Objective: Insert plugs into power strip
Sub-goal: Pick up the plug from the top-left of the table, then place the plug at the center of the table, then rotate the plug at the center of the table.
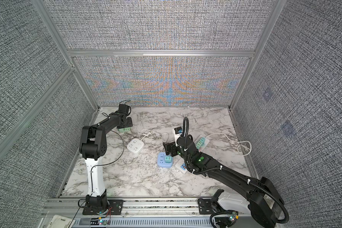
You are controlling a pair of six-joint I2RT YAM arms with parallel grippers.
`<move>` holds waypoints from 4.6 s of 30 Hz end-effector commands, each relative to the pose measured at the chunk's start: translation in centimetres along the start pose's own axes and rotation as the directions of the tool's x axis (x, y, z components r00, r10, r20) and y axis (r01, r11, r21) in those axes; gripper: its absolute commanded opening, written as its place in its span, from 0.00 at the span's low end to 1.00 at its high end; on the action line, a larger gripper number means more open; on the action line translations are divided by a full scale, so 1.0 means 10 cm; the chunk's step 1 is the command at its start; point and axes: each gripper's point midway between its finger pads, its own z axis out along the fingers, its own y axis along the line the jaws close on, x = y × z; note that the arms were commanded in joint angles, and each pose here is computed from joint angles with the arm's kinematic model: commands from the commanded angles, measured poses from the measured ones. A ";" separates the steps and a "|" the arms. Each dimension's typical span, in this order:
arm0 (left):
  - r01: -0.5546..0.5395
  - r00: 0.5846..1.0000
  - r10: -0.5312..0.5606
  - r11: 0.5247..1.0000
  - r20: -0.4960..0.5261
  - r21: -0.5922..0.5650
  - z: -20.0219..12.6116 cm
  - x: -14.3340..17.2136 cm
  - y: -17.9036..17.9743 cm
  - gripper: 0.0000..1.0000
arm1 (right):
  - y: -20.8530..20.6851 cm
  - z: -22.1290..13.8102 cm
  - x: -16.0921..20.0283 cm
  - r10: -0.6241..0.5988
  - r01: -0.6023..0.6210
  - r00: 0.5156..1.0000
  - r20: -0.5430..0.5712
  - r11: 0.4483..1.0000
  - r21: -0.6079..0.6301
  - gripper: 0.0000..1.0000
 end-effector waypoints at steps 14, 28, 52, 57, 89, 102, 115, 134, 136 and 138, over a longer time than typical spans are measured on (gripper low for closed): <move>-0.056 0.997 0.061 0.994 -0.054 0.092 0.02 0.22 -0.31 0.78 | 0.00 -0.01 0.01 0.018 -0.018 1.000 0.007 1.000 -0.005 0.90; -0.082 0.991 0.096 0.987 -0.097 0.138 0.12 0.45 -0.40 0.53 | 0.01 0.03 0.04 0.026 -0.026 1.000 0.002 1.000 -0.010 0.90; -0.208 0.963 0.182 0.970 0.199 0.122 -1.70 0.60 -0.68 0.26 | -0.51 -0.37 0.01 0.106 -0.119 0.984 0.144 0.989 0.089 0.91; -0.264 0.953 0.225 0.945 0.202 0.193 -1.96 1.14 -0.85 0.25 | -0.72 -0.52 0.03 0.142 -0.165 0.973 0.182 0.979 0.118 0.91; -0.605 0.746 0.645 0.553 0.165 0.573 -2.24 3.56 -1.70 0.24 | -0.95 -0.64 0.52 0.179 -0.199 0.973 0.143 0.969 0.145 0.91; -0.621 0.714 0.689 0.544 0.121 0.564 -2.08 3.74 -1.58 0.37 | -0.94 -0.61 0.58 0.191 -0.208 0.973 0.132 0.969 0.133 0.91; -0.646 0.709 0.692 0.562 0.133 0.517 -2.14 3.72 -1.53 0.86 | -0.93 -0.64 0.57 0.184 -0.201 0.974 0.131 0.971 0.131 0.90; -0.617 0.781 0.624 0.761 0.034 0.200 -1.84 3.46 -1.05 0.86 | -0.90 -0.69 0.54 0.194 -0.211 0.970 0.144 0.971 0.114 0.90; -0.607 0.792 0.610 0.777 0.041 0.167 -1.83 3.40 -1.02 0.86 | -0.89 -0.69 0.55 0.193 -0.208 0.972 0.138 0.972 0.107 0.90; -0.593 0.804 0.592 0.793 0.057 0.141 -1.84 3.34 -0.98 0.86 | -0.88 -0.68 0.56 0.192 -0.206 0.973 0.130 0.973 0.106 0.90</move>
